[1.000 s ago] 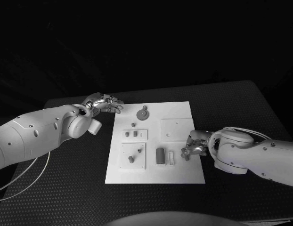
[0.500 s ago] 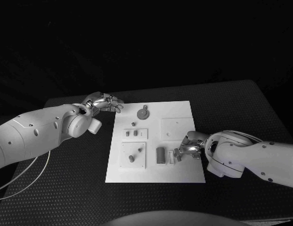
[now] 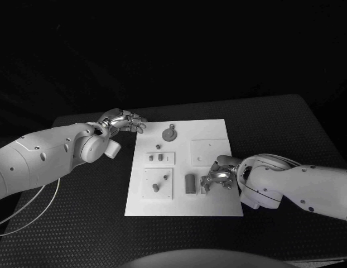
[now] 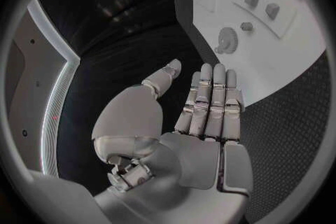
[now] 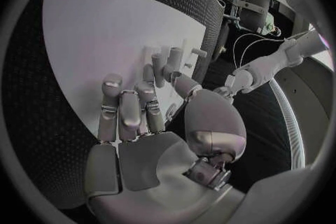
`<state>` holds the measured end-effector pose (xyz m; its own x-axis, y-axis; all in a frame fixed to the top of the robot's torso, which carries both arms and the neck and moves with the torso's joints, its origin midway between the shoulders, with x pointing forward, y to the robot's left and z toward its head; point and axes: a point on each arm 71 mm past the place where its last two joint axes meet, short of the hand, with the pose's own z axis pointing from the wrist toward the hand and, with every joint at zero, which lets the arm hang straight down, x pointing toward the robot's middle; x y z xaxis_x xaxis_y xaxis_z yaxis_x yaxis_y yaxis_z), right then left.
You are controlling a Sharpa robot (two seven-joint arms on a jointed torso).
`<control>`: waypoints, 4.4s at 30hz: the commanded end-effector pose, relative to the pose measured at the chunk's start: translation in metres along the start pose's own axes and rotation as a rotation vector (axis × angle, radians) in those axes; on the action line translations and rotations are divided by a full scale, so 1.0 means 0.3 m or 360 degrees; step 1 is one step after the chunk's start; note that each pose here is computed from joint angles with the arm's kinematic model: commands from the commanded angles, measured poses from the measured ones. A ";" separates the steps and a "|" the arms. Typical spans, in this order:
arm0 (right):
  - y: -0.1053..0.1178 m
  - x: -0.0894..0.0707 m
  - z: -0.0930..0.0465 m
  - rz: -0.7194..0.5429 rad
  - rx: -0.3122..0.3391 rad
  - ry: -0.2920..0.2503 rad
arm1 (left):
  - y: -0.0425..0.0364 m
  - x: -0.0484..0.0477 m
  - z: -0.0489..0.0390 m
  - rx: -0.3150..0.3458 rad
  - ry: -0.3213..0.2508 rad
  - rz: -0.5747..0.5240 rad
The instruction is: Assemble the parts on the task board
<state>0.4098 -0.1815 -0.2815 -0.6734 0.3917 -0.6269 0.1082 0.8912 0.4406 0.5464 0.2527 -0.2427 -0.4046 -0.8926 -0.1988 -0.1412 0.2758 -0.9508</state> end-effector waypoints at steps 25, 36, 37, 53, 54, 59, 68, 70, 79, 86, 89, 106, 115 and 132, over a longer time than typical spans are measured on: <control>-0.011 0.016 0.019 -0.0012 0.0024 0.0066 | -0.006 0.007 0.002 0.0021 0.0020 -0.0010; -0.008 0.021 0.019 -0.0012 0.0015 0.0088 | -0.006 0.007 0.002 0.0020 0.0020 -0.0010; -0.007 0.022 0.019 -0.0012 0.0013 0.0092 | -0.006 0.007 0.002 0.0020 0.0021 -0.0010; -0.008 0.027 0.021 -0.0014 0.0007 0.0132 | -0.005 0.007 0.003 0.0017 0.0024 -0.0011; -0.008 0.027 0.021 -0.0014 0.0007 0.0133 | -0.005 0.007 0.002 0.0016 0.0024 -0.0011; -0.007 0.028 0.021 -0.0015 0.0003 0.0139 | -0.005 0.006 0.002 0.0014 0.0023 -0.0011; -0.009 0.021 0.022 -0.0025 -0.0012 0.0110 | -0.004 0.005 0.001 0.0013 0.0022 -0.0011; -0.009 0.019 0.023 -0.0044 -0.0021 0.0101 | -0.004 0.005 0.001 0.0013 0.0020 -0.0010; -0.037 -0.021 0.017 -0.0011 -0.0103 0.0046 | -0.004 0.002 -0.001 0.0016 0.0014 -0.0009; -0.043 -0.166 0.024 0.0130 -0.0288 -0.0089 | -0.007 0.007 0.002 0.0022 0.0018 -0.0010; -0.050 -0.259 0.047 0.0345 -0.0453 -0.0144 | -0.008 0.007 0.007 0.0024 0.0013 -0.0014; -0.093 -0.611 0.252 0.0922 -0.0744 -0.0575 | -0.031 -0.046 0.078 0.0052 -0.0110 -0.0113; -0.082 -0.605 0.271 0.1060 -0.0821 -0.0579 | -0.051 -0.050 0.097 0.0117 -0.0028 -0.0178; -0.054 -0.533 0.242 0.1156 -0.0813 -0.0699 | -0.028 0.025 0.056 0.0153 -0.0200 -0.0215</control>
<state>0.5704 -0.2414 -0.2379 -0.2988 0.9205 -0.2516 0.0164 0.2686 0.9631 0.5606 0.2371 -0.2429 -0.3544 -0.9315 -0.0821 -0.1413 0.1401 -0.9800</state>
